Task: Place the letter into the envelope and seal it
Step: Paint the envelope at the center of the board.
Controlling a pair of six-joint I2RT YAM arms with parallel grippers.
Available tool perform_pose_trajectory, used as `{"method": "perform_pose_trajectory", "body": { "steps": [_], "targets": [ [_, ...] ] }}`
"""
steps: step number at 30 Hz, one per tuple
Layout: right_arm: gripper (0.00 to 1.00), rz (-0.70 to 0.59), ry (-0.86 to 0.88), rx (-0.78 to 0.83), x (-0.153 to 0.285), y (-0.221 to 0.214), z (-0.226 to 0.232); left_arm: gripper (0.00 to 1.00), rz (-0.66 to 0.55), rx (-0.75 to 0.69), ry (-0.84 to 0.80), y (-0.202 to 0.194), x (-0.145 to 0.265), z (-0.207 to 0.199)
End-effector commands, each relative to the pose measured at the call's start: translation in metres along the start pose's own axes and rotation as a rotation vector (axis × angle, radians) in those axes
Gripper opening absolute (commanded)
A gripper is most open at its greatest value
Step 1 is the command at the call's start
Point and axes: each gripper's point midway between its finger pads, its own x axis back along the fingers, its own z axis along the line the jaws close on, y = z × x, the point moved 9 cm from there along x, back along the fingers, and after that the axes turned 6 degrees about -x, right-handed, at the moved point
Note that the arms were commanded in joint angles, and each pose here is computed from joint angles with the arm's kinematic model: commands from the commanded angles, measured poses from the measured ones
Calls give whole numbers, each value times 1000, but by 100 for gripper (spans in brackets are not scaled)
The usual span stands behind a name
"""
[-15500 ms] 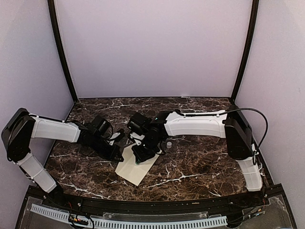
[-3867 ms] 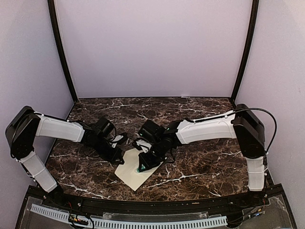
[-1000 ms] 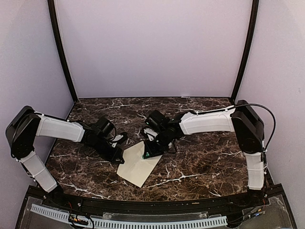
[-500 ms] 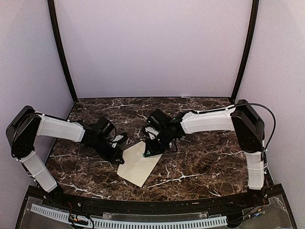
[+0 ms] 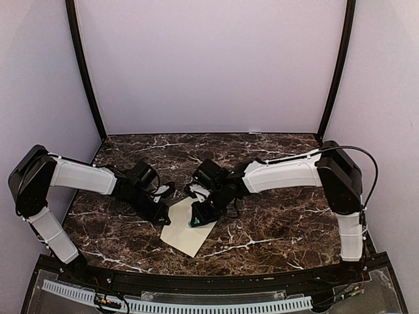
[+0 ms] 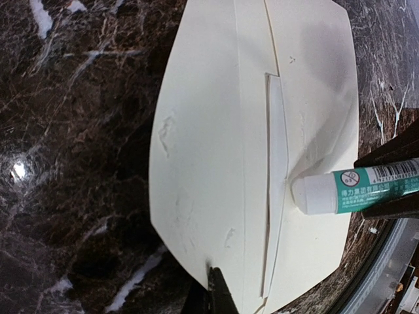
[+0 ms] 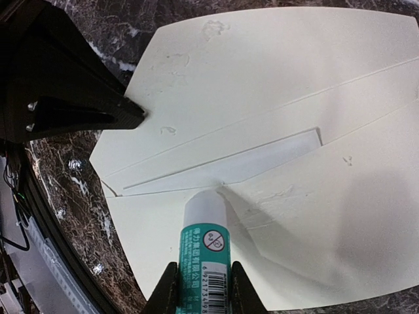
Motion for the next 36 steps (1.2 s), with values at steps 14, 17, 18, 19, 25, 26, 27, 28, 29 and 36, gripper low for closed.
{"method": "perform_pose_trajectory", "body": {
  "steps": [14,17,18,19,25,26,27,28,29,36],
  "targets": [
    [12,54,-181,-71,4,-12,-31,0,24,-11,5,-1,0,-1],
    [12,31,-196,-83,9,-4,-40,0,25,-13,5,-1,0,-1],
    [12,26,-199,-84,9,-2,-42,0,25,-12,7,-1,0,-1],
    [12,23,-204,-87,9,0,-44,0,26,-11,7,-1,0,-1],
    [12,18,-242,-106,11,4,-60,0,29,-12,13,-2,-1,0],
    [12,15,-248,-110,12,4,-62,0,30,-12,14,-2,-1,0],
    [12,13,-252,-113,14,4,-63,0,30,-13,14,-2,-1,0],
    [12,9,-251,-113,15,4,-64,0,31,-12,15,-2,-1,0],
    [12,7,-250,-112,16,4,-63,0,30,-12,15,-2,-1,0],
    [13,35,-190,-58,13,-6,-44,0,30,-11,14,-2,-1,0]
  ]
}}
